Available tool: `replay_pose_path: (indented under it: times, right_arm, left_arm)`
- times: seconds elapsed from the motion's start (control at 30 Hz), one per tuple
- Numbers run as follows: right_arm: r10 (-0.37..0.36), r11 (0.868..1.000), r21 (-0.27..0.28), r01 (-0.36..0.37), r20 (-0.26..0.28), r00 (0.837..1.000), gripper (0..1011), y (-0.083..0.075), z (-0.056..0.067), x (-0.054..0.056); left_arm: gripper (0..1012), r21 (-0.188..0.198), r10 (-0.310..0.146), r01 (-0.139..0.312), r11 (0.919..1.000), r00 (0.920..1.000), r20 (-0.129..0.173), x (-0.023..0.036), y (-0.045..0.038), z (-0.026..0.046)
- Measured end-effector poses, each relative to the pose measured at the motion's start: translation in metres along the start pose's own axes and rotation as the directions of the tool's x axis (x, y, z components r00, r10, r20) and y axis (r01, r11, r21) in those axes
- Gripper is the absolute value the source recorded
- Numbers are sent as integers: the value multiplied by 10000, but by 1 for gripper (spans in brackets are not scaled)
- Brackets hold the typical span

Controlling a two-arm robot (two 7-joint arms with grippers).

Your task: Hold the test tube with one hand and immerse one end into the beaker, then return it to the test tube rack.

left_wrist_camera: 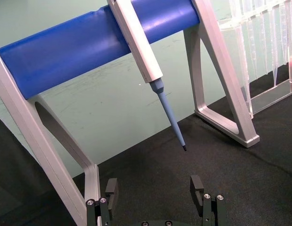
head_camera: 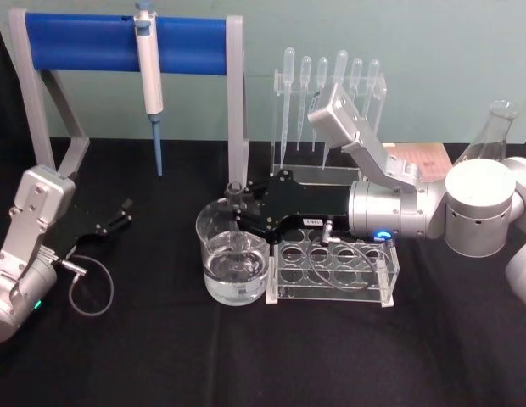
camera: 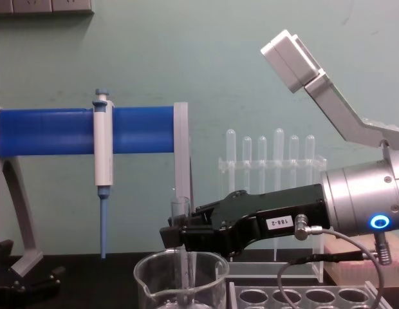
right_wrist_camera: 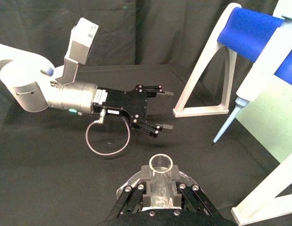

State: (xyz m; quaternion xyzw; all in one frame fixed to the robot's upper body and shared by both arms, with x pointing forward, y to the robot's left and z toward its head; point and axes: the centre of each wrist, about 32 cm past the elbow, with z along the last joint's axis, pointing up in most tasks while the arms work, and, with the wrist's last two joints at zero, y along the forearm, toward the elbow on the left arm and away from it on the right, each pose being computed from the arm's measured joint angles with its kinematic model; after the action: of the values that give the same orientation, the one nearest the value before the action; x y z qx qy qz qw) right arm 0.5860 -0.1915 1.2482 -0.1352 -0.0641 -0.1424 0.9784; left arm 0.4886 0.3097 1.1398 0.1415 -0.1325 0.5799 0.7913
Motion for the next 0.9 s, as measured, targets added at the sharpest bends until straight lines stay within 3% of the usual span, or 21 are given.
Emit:
replay_pose_path:
  times: [0.9]
  right_arm:
    - [0, 10000, 0, 0, 0, 10000, 238, 0, 0, 0]
  left_arm:
    - [1000, -1, 0, 0, 10000, 10000, 0, 0, 0, 0]
